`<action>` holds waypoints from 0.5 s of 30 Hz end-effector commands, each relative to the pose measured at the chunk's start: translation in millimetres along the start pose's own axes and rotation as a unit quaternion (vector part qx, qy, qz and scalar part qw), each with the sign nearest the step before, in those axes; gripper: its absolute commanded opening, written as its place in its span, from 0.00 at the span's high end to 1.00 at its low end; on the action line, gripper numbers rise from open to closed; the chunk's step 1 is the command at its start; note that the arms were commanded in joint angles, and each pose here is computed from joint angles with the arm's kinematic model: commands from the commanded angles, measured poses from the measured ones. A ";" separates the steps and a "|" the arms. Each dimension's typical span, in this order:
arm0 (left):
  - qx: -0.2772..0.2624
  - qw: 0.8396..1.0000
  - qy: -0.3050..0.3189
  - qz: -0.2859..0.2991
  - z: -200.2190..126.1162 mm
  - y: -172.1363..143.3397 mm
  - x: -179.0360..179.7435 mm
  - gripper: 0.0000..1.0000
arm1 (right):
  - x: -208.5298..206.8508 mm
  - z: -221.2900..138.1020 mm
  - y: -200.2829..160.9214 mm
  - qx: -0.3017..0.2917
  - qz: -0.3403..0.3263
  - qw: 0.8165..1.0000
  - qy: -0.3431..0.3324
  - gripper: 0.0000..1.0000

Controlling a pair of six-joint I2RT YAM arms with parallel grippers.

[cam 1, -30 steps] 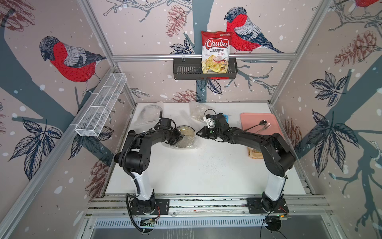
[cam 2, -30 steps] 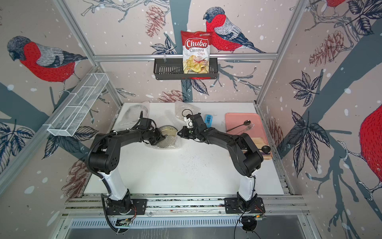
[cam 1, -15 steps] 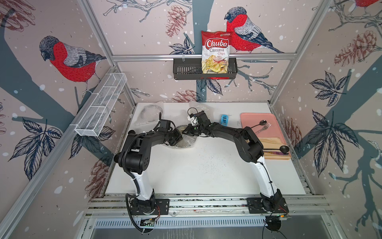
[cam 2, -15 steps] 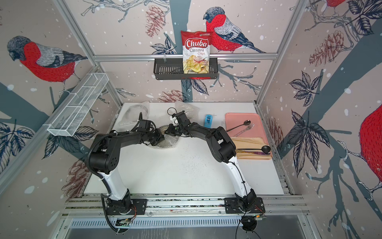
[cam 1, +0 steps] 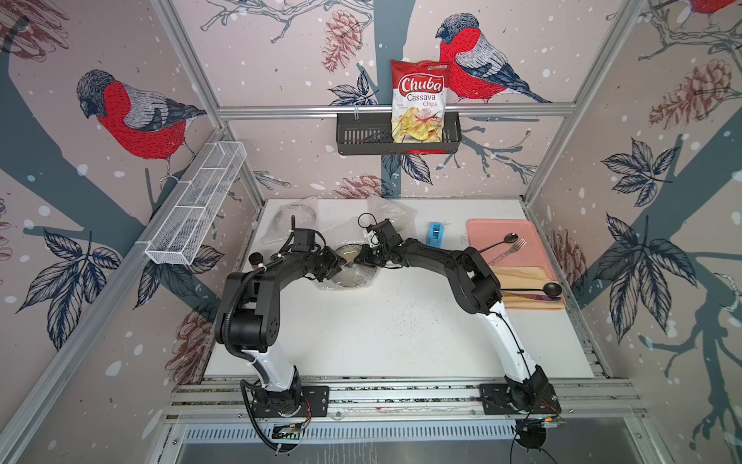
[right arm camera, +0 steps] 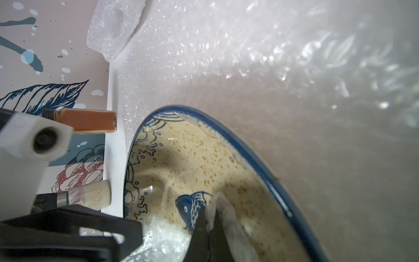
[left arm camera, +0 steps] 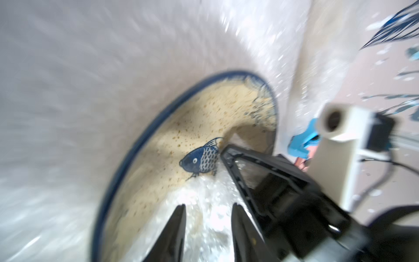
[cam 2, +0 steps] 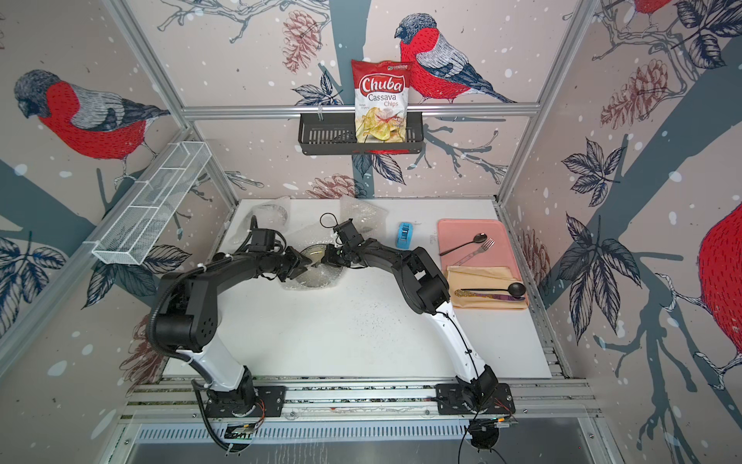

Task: Wrap dinner plates in bubble wrap
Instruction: Wrap the plate in the bubble wrap.

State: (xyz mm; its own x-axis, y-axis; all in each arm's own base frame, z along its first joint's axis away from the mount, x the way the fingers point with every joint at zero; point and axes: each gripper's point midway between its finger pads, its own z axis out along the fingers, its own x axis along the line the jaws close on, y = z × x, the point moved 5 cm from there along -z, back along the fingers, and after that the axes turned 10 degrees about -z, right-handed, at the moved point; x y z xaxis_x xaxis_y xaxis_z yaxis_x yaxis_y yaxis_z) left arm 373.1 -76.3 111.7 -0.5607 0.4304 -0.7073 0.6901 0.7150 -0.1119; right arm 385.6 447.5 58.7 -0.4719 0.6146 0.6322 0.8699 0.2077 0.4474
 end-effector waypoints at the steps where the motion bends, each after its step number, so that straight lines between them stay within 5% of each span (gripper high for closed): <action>1: -0.034 0.999 0.023 -0.019 -28.6 15.7 15.2 0.62 | -33.0 5.1 -36.8 0.064 0.024 0.993 -0.095 0.99; 7: -0.135 0.986 0.055 -0.081 -73.4 55.0 66.2 0.52 | -27.7 6.6 -39.6 0.069 0.019 0.994 -0.087 0.99; 15: -0.219 0.973 0.059 -0.050 -68.3 104.4 68.7 0.46 | -24.1 7.6 -38.7 0.071 0.020 0.995 -0.064 0.99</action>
State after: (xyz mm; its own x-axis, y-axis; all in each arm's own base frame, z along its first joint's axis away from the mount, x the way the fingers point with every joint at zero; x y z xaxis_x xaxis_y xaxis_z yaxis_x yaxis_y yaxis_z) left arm 355.7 48.2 93.8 -0.7235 0.3310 -0.6058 0.4077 0.9130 0.0120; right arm 383.1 450.4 59.0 -0.4975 0.6212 0.6056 0.8536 0.2261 0.4693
